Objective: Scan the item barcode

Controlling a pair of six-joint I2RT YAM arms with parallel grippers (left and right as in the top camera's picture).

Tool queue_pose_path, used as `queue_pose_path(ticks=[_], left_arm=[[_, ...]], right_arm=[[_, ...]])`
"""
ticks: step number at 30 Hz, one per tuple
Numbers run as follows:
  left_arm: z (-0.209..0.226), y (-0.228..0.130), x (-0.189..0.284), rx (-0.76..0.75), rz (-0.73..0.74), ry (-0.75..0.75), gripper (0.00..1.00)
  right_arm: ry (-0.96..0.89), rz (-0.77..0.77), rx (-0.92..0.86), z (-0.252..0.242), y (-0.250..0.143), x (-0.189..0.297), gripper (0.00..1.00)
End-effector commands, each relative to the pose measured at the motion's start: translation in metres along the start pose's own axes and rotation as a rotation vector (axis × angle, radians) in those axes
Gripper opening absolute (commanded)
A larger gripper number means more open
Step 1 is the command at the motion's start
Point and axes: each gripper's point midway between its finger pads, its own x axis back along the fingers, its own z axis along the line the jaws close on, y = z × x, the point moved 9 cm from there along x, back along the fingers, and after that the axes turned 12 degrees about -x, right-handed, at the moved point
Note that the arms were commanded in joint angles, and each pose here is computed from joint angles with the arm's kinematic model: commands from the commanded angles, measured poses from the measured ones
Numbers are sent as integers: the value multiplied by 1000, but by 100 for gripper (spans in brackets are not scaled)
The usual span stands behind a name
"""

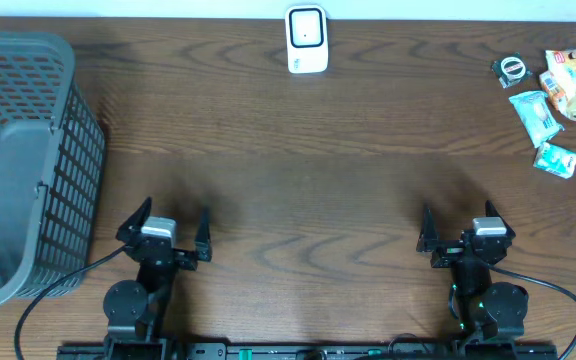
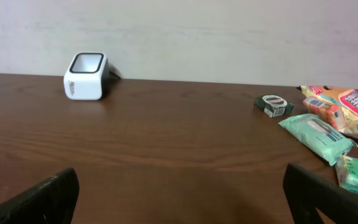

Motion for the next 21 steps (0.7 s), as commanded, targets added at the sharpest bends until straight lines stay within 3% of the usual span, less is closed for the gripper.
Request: queue_pose_path(ticks=[1, 12, 17, 21], left_arm=[[9, -14, 1, 110, 78, 123, 98], [12, -15, 1, 146, 86, 156, 98], [4, -12, 0, 8, 67, 46, 98], [4, -13, 0, 11, 68, 50, 98]], right_arm=[[11, 2, 15, 1, -1, 0, 99], [11, 2, 15, 1, -1, 0, 99], [11, 2, 15, 1, -1, 0, 99], [11, 2, 15, 1, -1, 0, 99]])
